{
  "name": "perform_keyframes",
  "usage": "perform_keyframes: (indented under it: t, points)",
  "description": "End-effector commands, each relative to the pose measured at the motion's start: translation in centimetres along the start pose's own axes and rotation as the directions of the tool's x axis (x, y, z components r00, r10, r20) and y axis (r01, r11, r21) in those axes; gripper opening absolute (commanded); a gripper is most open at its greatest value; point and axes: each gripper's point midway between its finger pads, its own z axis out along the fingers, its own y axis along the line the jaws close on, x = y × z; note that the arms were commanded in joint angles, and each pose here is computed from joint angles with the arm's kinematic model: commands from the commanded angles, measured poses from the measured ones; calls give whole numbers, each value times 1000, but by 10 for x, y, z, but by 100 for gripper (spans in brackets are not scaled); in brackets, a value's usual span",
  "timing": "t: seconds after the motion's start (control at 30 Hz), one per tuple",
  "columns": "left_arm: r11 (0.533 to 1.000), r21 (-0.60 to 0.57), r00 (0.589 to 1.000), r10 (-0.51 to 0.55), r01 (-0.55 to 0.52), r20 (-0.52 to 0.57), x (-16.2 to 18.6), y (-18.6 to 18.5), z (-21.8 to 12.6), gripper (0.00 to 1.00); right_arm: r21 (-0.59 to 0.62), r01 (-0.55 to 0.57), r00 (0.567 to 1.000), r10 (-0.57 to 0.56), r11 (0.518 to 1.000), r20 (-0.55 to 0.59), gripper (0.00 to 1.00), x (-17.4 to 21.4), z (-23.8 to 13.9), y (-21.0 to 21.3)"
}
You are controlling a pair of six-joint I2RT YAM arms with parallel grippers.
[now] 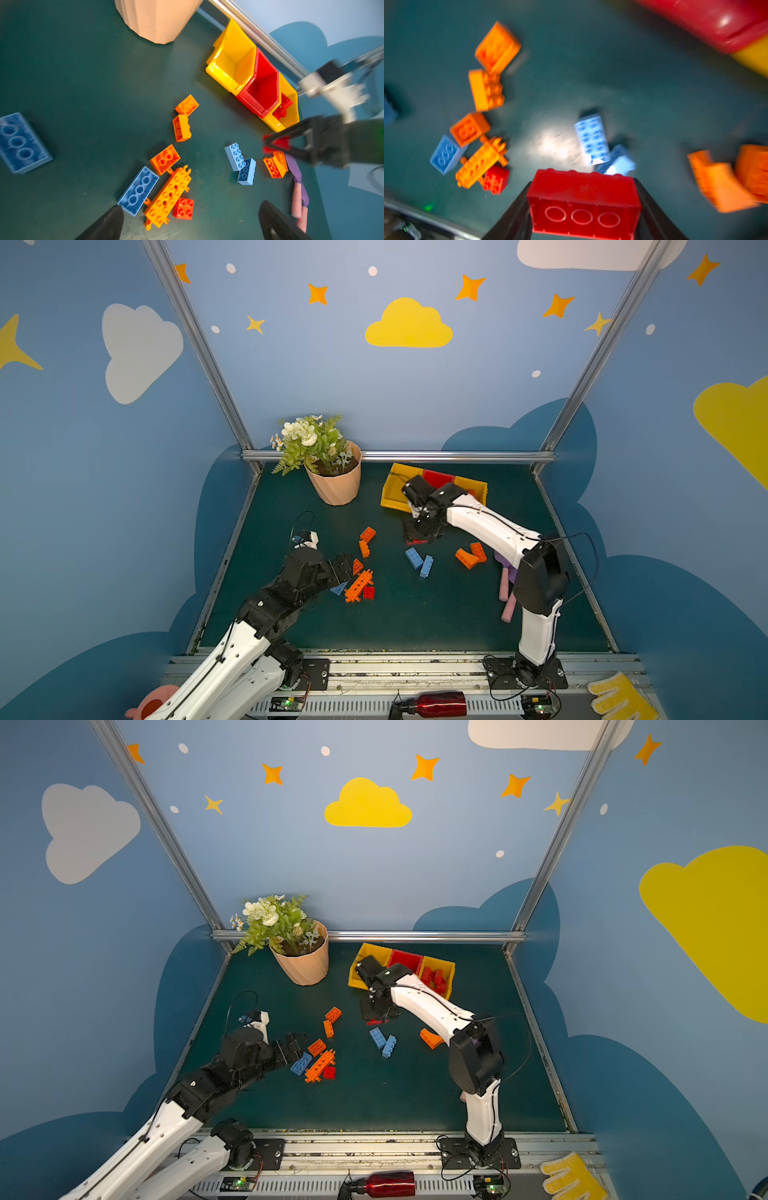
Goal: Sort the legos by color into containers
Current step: 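Grasp the red 2x4 brick and lift it with the right gripper, then carry the red brick into the yellow bin and open the right gripper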
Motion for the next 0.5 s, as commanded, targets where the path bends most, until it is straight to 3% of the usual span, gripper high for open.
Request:
perform_keyframes:
  t: [0.0, 0.27, 0.47]
  points:
    - [995, 80, 998, 48, -52, 50, -28, -35, 8, 100, 51, -34, 999, 33, 998, 18, 47, -22, -8, -50]
    - [992, 59, 994, 107, -109, 29, -58, -71, 53, 100, 56, -181, 978, 174, 982, 116, 47, -96, 2, -148]
    - [993, 40, 993, 114, -115, 8, -74, -89, 84, 100, 44, -239, 961, 230, 970, 152, 47, -133, 21, -195]
